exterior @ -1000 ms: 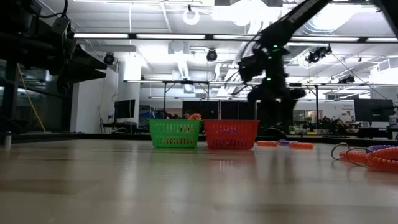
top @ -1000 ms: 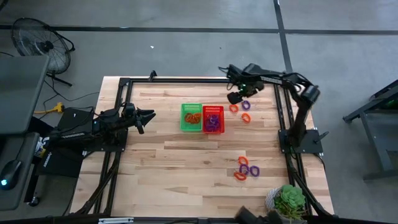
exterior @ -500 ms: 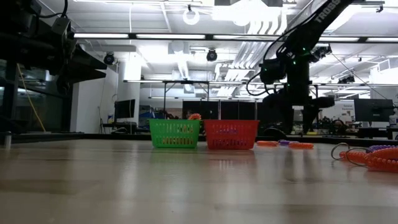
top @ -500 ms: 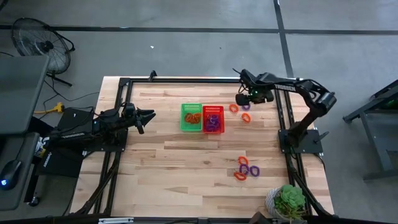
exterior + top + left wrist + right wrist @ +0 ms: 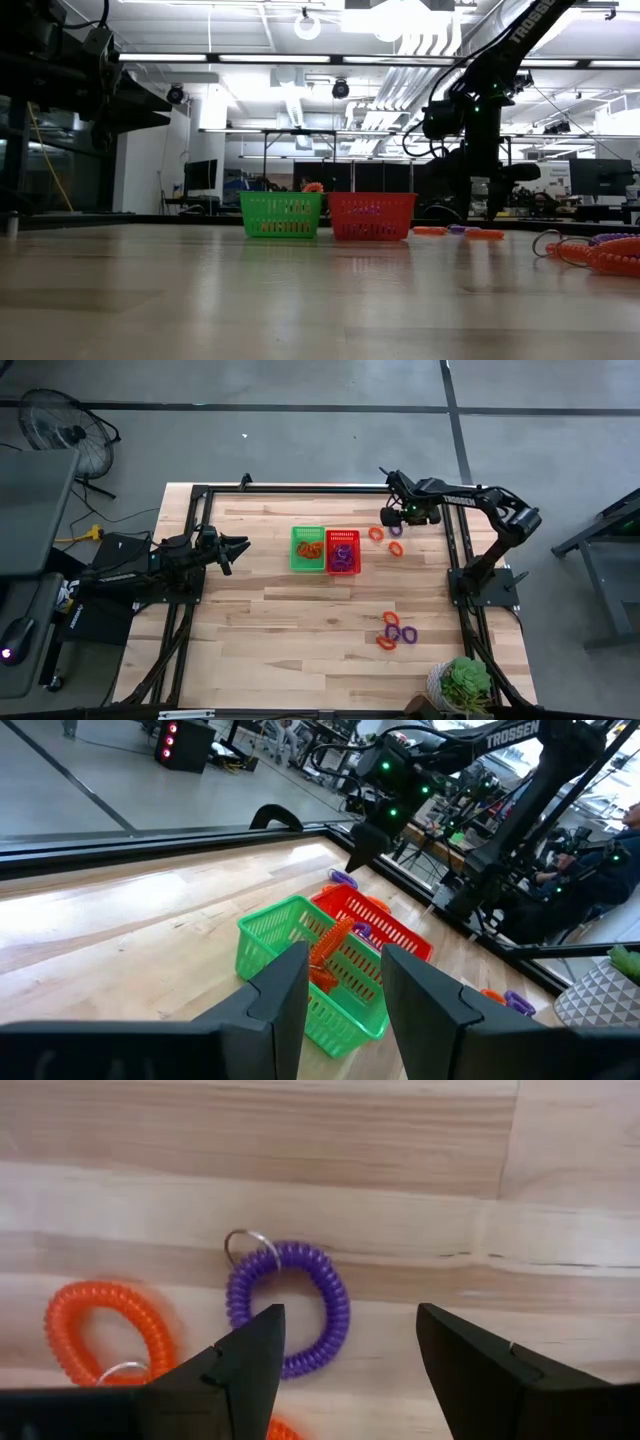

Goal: Sort spring keychains
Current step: Put the purple spring keychain into the orange bin

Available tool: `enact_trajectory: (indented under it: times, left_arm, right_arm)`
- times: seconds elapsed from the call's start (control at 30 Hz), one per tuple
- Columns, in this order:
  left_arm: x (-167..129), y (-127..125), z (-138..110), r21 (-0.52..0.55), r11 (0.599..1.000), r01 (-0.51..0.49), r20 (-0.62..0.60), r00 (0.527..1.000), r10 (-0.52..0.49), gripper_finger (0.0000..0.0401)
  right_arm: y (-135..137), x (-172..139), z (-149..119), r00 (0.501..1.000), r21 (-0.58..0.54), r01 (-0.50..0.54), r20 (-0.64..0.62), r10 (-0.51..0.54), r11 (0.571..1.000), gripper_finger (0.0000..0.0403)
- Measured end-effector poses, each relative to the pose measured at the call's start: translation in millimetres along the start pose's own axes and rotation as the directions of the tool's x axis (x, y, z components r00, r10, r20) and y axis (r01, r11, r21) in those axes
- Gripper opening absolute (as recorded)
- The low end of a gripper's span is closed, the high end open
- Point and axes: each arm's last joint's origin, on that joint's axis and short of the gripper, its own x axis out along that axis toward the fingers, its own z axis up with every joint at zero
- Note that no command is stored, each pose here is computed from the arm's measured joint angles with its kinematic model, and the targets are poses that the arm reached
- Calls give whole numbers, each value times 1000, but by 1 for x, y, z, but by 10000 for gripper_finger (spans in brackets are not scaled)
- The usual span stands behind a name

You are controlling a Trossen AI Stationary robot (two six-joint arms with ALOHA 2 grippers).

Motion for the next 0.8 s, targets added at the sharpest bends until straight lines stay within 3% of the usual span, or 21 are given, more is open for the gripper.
enact_trajectory:
  times: [0.4, 0.8]
  left_arm:
    - [0, 0, 0, 0, 1000, 0, 0, 1000, 0, 126]
    - [0, 0, 0, 0, 1000, 0, 0, 1000, 0, 126]
  right_arm:
    - [2, 26, -1, 993, 6, 30, -118, -29, 1000, 222]
    - [2, 28, -1, 992, -32, 27, -120, -31, 999, 222]
